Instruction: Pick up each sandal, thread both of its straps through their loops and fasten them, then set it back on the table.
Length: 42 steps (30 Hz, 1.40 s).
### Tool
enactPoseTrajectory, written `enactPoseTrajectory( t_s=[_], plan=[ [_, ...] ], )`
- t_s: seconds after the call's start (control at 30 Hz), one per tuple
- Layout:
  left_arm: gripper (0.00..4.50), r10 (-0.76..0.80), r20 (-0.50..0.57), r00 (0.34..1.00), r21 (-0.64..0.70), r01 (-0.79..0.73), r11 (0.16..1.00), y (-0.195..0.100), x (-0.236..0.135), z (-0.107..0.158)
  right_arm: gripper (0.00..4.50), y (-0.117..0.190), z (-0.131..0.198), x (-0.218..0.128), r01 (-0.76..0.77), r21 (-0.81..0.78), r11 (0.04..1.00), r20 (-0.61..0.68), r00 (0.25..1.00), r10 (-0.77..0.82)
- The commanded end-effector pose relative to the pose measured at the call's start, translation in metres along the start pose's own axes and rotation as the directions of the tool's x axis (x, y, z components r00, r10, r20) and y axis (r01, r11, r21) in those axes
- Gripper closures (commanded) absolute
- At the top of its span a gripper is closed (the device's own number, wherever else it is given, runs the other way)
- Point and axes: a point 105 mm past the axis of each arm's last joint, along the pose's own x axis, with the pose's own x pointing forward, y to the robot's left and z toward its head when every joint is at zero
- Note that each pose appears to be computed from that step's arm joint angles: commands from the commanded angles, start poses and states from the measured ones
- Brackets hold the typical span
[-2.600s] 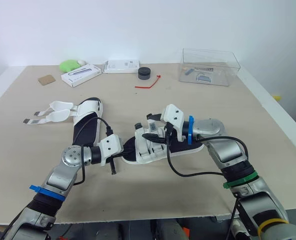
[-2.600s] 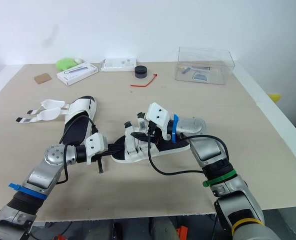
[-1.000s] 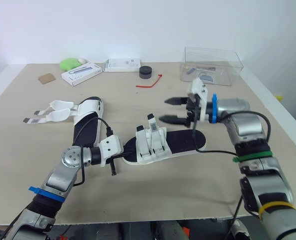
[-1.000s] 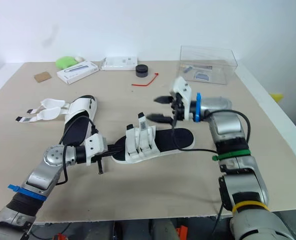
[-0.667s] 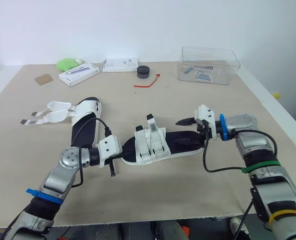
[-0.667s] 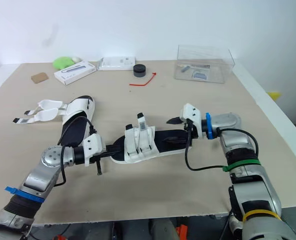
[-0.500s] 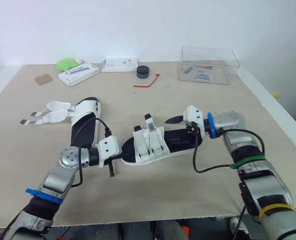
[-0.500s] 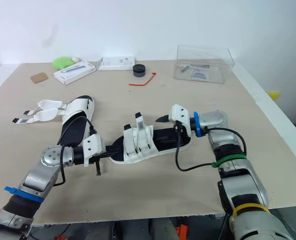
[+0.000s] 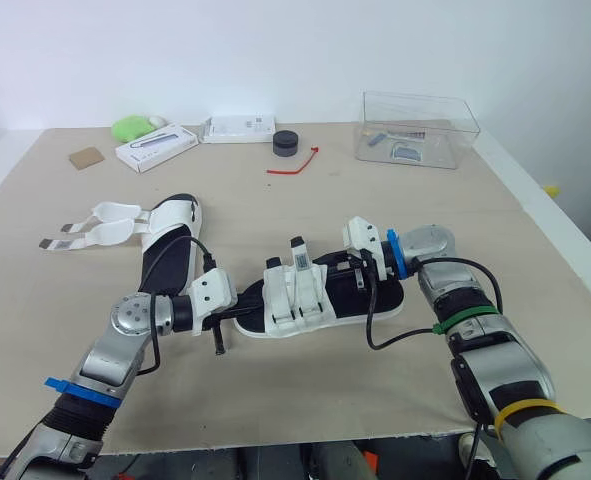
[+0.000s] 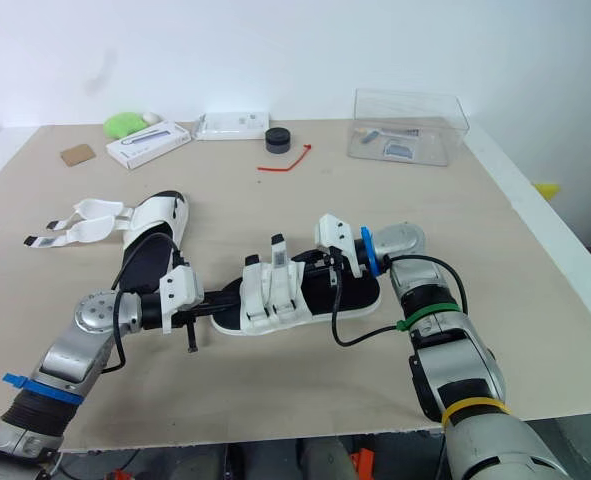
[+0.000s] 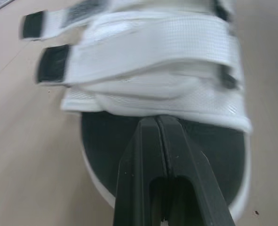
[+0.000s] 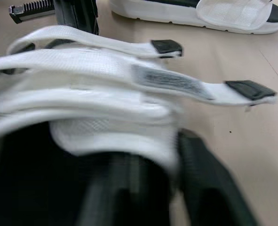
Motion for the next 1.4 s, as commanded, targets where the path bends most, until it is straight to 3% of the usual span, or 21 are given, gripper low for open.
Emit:
enactPoseTrajectory(
  t_s=[0.03, 0.07, 0.13, 0.17, 0.23, 0.33, 0.4, 0.47, 0.53, 0.77, 0.87, 1.07, 1.17, 1.3, 1.37, 1.4],
  plan=[
    [4.5, 0.043, 0.099, 0.994, -0.007, -0.042, 0.999, 0.014, -0.028, 0.036, 4.35, -0.01, 0.015, -0.003, 0.057, -0.003, 0.998, 0.059, 0.997, -0.057],
    [4.1, 0.032, 0.119, 0.992, -0.031, -0.029, 0.999, 0.012, -0.032, 0.041, 4.5, -0.011, 0.014, -0.004, 0.065, 0.001, 0.998, 0.061, 0.996, -0.065],
    [3.93, -0.013, 0.15, 0.989, -0.081, 0.026, 0.996, 0.003, -0.042, 0.051, 4.5, -0.012, 0.015, -0.006, 0.086, 0.021, 0.996, 0.075, 0.993, -0.087],
    [3.23, -0.04, 0.147, 0.988, -0.09, 0.054, 0.995, -0.003, -0.046, 0.054, 4.5, -0.012, 0.015, -0.007, 0.095, 0.031, 0.995, 0.081, 0.992, -0.097],
    [2.75, -0.075, 0.125, 0.989, -0.099, 0.087, 0.991, -0.011, -0.054, 0.056, 4.5, -0.013, 0.017, -0.009, 0.119, 0.049, 0.992, 0.097, 0.988, -0.123],
    [1.27, -0.064, 0.118, 0.991, -0.106, 0.077, 0.991, -0.01, -0.062, 0.061, 4.5, -0.019, 0.022, -0.015, 0.188, 0.115, 0.975, 0.135, 0.97, -0.203],
    [1.0, -0.054, 0.125, 0.991, -0.106, 0.067, 0.992, -0.007, -0.063, 0.065, 4.5, -0.023, 0.024, -0.02, 0.231, 0.144, 0.962, 0.149, 0.956, -0.251],
    [0.04, -0.049, 0.13, 0.99, -0.087, 0.06, 0.994, -0.006, -0.062, 0.068, 4.5, -0.029, 0.026, -0.029, 0.301, 0.186, 0.935, 0.155, 0.931, -0.331],
    [0.04, -0.039, 0.143, 0.989, -0.062, 0.048, 0.997, -0.004, -0.06, 0.071, 4.5, -0.037, 0.025, -0.042, 0.4, 0.222, 0.889, 0.142, 0.889, -0.436],
    [0.04, -0.015, 0.146, 0.989, -0.032, 0.02, 0.999, -0.01, -0.047, 0.065, 4.5, -0.05, 0.005, -0.092, 0.751, 0.346, 0.562, -0.014, 0.603, -0.798],
    [0.04, -0.004, 0.149, 0.989, -0.032, 0.009, 0.999, -0.013, -0.042, 0.059, 4.5, -0.054, -0.002, -0.112, 0.893, 0.346, 0.286, -0.114, 0.343, -0.932],
    [0.04, 0.002, 0.168, 0.986, -0.009, -0.001, 1.0, -0.01, -0.029, 0.062, 4.5, -0.055, -0.008, -0.128, 0.93, 0.355, -0.096, -0.253, -0.003, -0.968],
    [0.04, 0.003, 0.18, 0.984, -0.004, -0.002, 1.0, -0.008, -0.024, 0.064, 4.5, -0.053, -0.014, -0.125, 0.933, 0.327, -0.154, -0.272, -0.064, -0.96],
    [0.04, -0.008, 0.18, 0.984, 0.002, 0.008, 1.0, -0.011, -0.021, 0.063, 4.5, -0.047, -0.019, -0.114, 0.927, 0.354, -0.126, -0.277, -0.025, -0.961],
    [0.0, -0.009, 0.18, 0.984, 0.001, 0.009, 1.0, -0.012, -0.02, 0.062, 3.75, -0.042, -0.021, -0.112, 0.933, 0.347, -0.093, -0.27, 0.004, -0.963],
    [0.0, -0.009, 0.178, 0.984, 0.001, 0.009, 1.0, -0.013, -0.019, 0.062, 3.58, -0.04, -0.019, -0.11, 0.934, 0.352, -0.064, -0.253, 0.03, -0.967]
  ],
)
